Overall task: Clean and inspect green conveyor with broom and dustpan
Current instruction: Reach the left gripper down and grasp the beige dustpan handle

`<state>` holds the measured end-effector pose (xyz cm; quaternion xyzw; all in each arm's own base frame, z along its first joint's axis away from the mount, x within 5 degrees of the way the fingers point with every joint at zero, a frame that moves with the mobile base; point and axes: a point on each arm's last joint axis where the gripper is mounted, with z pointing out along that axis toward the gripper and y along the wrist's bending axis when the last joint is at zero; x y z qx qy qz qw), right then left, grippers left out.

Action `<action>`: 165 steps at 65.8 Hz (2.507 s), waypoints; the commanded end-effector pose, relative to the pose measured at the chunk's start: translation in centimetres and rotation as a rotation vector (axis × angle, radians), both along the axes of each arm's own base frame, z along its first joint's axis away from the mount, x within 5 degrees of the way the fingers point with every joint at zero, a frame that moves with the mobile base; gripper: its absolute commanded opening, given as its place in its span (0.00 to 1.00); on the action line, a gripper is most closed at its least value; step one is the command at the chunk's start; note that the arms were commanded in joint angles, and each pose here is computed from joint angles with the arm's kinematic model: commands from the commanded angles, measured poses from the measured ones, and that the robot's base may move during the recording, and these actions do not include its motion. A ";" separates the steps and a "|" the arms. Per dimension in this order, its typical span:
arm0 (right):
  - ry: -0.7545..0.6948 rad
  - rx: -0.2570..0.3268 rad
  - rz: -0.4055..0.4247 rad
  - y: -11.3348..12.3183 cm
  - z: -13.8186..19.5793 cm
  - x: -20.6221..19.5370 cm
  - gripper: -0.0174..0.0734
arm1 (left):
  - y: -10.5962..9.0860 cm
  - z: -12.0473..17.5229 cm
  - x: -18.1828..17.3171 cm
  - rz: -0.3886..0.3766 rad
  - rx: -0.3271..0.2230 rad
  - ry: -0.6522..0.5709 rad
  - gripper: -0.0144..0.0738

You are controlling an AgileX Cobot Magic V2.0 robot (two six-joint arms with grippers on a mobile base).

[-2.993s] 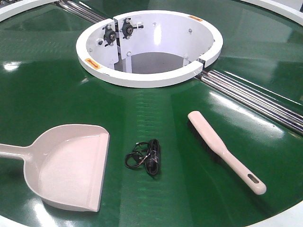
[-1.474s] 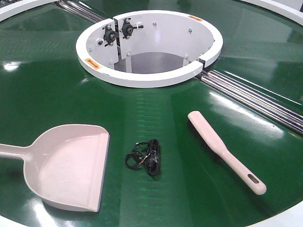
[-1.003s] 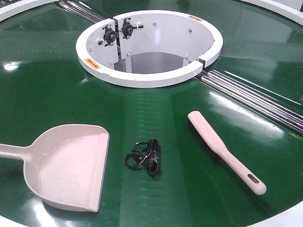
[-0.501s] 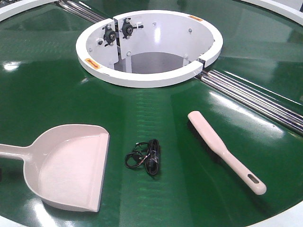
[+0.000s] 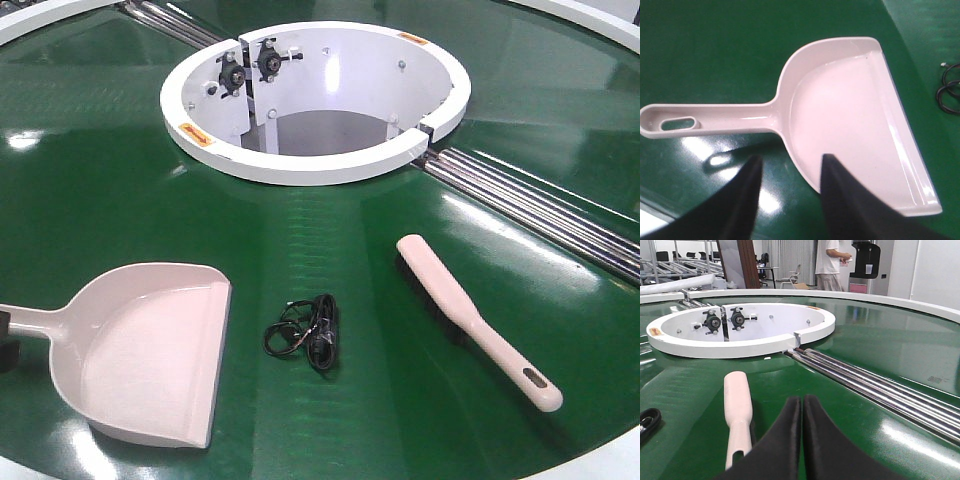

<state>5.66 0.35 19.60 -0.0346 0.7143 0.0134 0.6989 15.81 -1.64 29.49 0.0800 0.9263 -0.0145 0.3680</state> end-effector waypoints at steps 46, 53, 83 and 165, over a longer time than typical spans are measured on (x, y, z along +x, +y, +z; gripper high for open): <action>-0.084 -0.007 0.001 0.0 0.6 -0.1 0.18 | 0.2 7.5 6.2 -0.222 0.303 0.213 0.76; -0.084 -0.007 0.001 0.0 0.6 -0.1 0.18 | 0.5 7.8 8.5 -0.298 0.415 0.300 0.76; -0.083 -0.007 0.001 0.0 0.6 -0.1 0.18 | -0.8 5.6 11.9 -0.855 0.623 0.276 0.76; -0.082 -0.007 0.001 0.0 0.6 -0.1 0.18 | 0.3 -2.4 14.9 -1.078 0.810 0.478 0.76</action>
